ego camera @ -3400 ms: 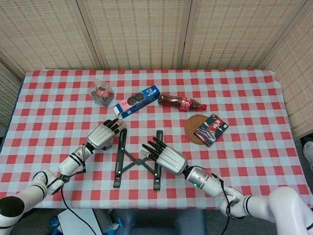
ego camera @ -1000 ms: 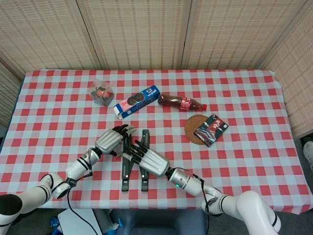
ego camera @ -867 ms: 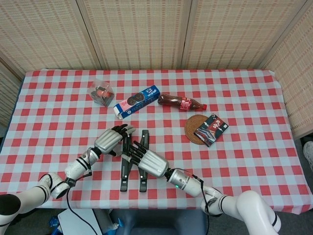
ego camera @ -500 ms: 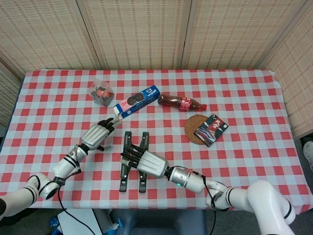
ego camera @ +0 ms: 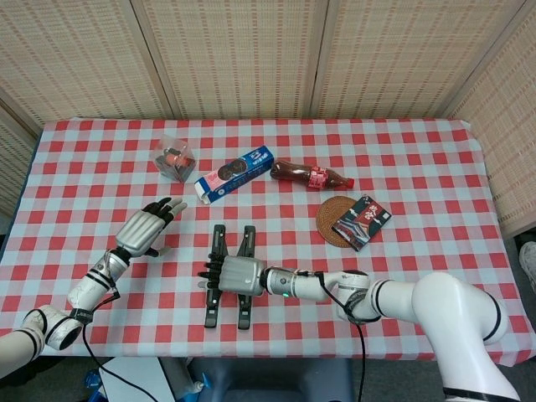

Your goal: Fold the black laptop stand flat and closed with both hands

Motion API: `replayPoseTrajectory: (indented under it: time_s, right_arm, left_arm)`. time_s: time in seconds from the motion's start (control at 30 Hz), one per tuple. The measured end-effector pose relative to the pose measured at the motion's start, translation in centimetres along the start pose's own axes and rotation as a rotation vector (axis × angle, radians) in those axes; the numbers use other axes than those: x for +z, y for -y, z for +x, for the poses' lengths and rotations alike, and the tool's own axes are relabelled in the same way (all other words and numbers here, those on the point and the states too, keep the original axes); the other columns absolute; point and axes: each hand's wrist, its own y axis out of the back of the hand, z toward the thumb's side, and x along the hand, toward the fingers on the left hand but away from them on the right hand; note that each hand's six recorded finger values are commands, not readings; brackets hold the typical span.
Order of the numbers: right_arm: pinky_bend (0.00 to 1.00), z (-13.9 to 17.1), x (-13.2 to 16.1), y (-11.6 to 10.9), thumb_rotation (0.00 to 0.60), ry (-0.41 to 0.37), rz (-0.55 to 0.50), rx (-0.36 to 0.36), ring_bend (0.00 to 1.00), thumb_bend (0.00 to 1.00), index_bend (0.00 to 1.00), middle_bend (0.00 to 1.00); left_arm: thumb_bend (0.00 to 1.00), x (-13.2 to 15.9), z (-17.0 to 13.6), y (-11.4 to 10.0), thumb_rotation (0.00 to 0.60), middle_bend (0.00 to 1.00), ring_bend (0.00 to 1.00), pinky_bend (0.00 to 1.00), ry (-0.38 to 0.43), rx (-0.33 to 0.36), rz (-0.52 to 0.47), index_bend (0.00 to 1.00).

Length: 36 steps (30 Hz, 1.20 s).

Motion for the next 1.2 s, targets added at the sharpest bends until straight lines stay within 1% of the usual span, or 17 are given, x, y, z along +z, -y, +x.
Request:
replayPoseTrajectory:
  time_s: [0.13,0.37,0.63,0.8,0.97,1.1,1.2]
  right_arm:
    - [0.00,-1.2,0.4,0.3,0.600,-0.029,0.027,0.040,0.00,0.00,0.00,0.00]
    - [0.00,-2.4,0.9,1.0,0.600,-0.058,0.065,0.088,0.00,0.00,0.00,0.00]
    - [0.00,-2.9,0.8,1.4,0.600,-0.064,0.072,0.109,0.00,0.00,0.00,0.00]
    - [0.00,-3.3,0.7,1.2,0.600,-0.061,0.070,0.113,0.00,0.00,0.00,0.00]
    - [0.00,-3.5,0.5,1.1,0.600,-0.054,0.059,0.117,0.00,0.01,0.00,0.09]
    - [0.00,-3.8,0.6,1.3,0.600,-0.053,0.048,0.124,0.00,0.04,0.06,0.13]
    - [0.00,-3.9,0.7,1.2,0.600,-0.056,0.041,0.112,0.00,0.07,0.11,0.17]
  left_arm:
    - [0.22,-0.4,-0.3,0.0,0.600,0.00,0.00,0.16,-0.011,0.003,-0.009,0.00]
    - [0.22,-1.1,-0.6,0.3,0.600,0.00,0.00,0.16,-0.026,-0.002,-0.019,0.00]
    - [0.22,-1.6,-0.9,0.5,0.600,0.00,0.00,0.16,-0.035,-0.002,-0.027,0.00]
    - [0.22,-1.8,-1.0,0.5,0.600,0.00,0.00,0.16,-0.038,0.002,-0.033,0.00]
    - [0.22,-1.9,-1.0,0.6,0.600,0.00,0.00,0.16,-0.038,0.000,-0.034,0.00]
    - [0.22,-1.9,-0.9,0.7,0.600,0.00,0.00,0.16,-0.037,0.000,-0.033,0.00]
    - [0.22,-1.8,-1.0,0.8,0.600,0.00,0.00,0.16,-0.038,-0.001,-0.037,0.00]
